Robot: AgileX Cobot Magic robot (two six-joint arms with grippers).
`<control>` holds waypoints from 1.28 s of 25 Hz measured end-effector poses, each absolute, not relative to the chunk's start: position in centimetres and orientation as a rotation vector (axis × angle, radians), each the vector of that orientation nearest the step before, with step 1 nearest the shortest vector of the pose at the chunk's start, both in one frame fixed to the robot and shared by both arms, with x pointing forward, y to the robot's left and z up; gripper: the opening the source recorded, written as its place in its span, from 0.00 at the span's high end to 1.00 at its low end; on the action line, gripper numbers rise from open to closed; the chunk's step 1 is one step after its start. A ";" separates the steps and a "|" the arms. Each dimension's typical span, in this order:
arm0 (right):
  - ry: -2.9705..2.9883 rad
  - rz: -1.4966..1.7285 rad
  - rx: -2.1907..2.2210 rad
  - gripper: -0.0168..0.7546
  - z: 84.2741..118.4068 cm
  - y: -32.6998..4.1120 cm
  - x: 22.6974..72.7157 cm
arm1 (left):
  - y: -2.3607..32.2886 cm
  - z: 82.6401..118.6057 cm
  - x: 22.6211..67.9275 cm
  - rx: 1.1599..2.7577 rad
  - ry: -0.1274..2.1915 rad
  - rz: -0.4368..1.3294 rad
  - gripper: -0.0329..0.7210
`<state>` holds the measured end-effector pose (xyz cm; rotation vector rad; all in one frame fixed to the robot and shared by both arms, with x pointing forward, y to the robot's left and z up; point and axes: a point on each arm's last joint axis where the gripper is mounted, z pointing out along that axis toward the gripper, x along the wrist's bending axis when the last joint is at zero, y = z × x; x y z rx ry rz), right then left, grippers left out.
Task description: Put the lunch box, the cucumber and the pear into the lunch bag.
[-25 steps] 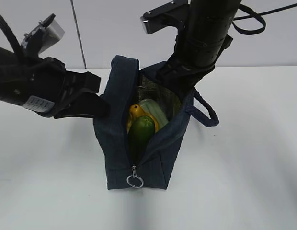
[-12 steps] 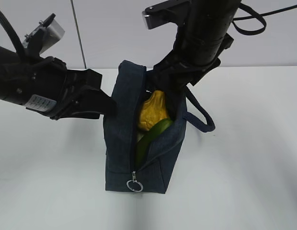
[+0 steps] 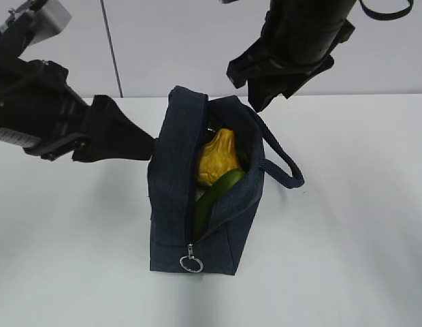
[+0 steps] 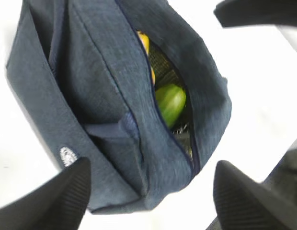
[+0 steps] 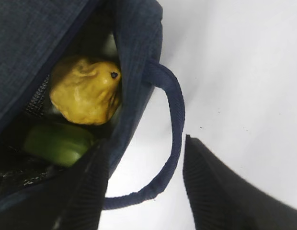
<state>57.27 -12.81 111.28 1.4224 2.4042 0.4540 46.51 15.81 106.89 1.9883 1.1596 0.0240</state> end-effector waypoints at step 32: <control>2.552 0.953 1.228 0.54 114.0 -18.8 39.7 | 16.2 106.6 44.7 2.185 1.037 -0.060 0.35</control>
